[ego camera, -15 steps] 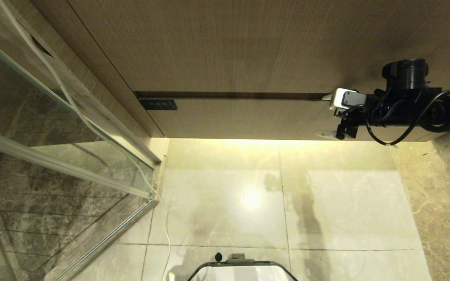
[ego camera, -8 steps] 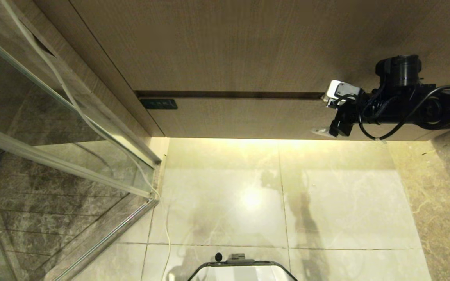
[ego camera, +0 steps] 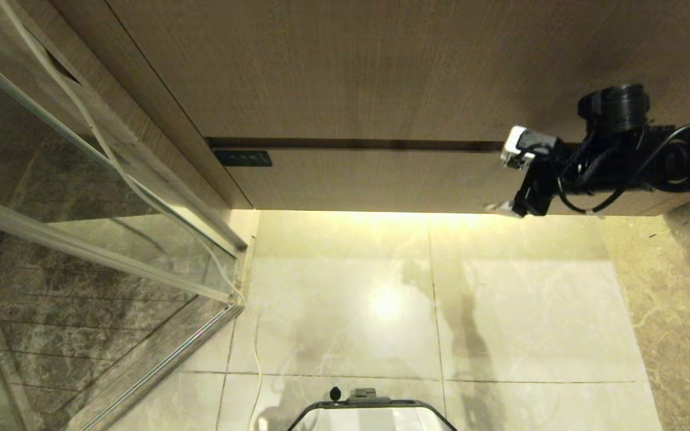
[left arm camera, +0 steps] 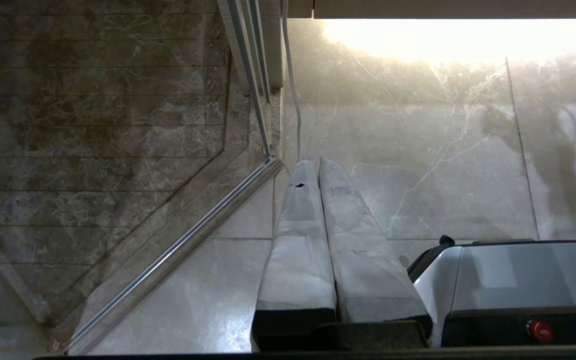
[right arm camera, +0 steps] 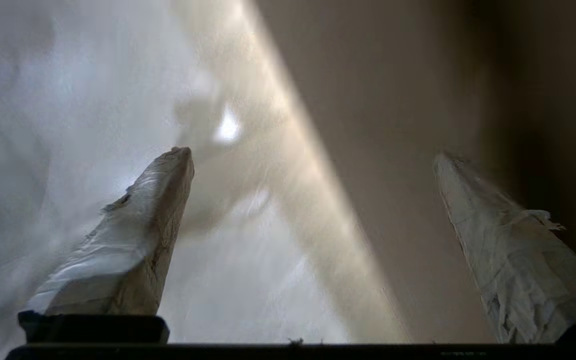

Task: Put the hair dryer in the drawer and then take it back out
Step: Pull open the drawer

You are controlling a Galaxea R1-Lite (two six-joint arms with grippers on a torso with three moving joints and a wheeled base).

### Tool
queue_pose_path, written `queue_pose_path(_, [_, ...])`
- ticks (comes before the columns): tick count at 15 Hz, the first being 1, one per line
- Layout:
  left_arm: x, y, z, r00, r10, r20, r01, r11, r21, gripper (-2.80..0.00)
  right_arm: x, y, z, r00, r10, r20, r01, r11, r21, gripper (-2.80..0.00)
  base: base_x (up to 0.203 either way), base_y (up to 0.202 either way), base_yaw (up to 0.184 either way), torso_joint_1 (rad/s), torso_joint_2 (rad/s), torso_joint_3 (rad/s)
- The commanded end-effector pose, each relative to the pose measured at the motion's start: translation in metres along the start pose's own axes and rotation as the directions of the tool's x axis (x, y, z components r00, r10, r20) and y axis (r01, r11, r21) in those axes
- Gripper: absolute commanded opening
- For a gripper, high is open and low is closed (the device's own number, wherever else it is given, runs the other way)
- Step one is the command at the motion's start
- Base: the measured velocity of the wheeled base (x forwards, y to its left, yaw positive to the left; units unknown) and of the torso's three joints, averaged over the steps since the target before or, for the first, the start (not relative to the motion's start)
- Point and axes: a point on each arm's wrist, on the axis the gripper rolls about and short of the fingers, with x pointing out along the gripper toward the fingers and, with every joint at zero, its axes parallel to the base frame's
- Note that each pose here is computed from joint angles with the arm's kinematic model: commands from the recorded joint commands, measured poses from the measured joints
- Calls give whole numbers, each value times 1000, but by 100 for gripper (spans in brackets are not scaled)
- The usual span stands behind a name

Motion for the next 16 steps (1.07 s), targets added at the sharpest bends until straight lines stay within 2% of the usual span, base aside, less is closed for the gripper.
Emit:
queue_pose_path(1, [0,0,0,1000,1,0,-1,1000,0,-280,-11,-1,6,1000,-2,-8,2,1000,-11,0,0,0,0,0,0,0])
queue_pose_path(7, [0,0,0,1000,-1,1,1,1000,0,-280,-30,-5,15,1000,-21,22,22,1000,-19,0,0,0,0,0,5,-4])
queue_pose_path(10, [0,0,0,1000,1,1,-1,1000,0,-280,-48,12,7,1000,9,-11,-9,1000,-1,0,0,0,0,0,0,0])
queue_pose_path(13, [0,0,0,1000,0,1,0,1000,0,-280,-52,21,2,998,-54,27,53,998,42,0,0,0,0,0,0,0])
queue_pose_path(16, [0,0,0,1000,1,1,-1,1000,0,-280,-45,34,-8,972,-197,128,194,980,32,0,0,0,0,0,0,0])
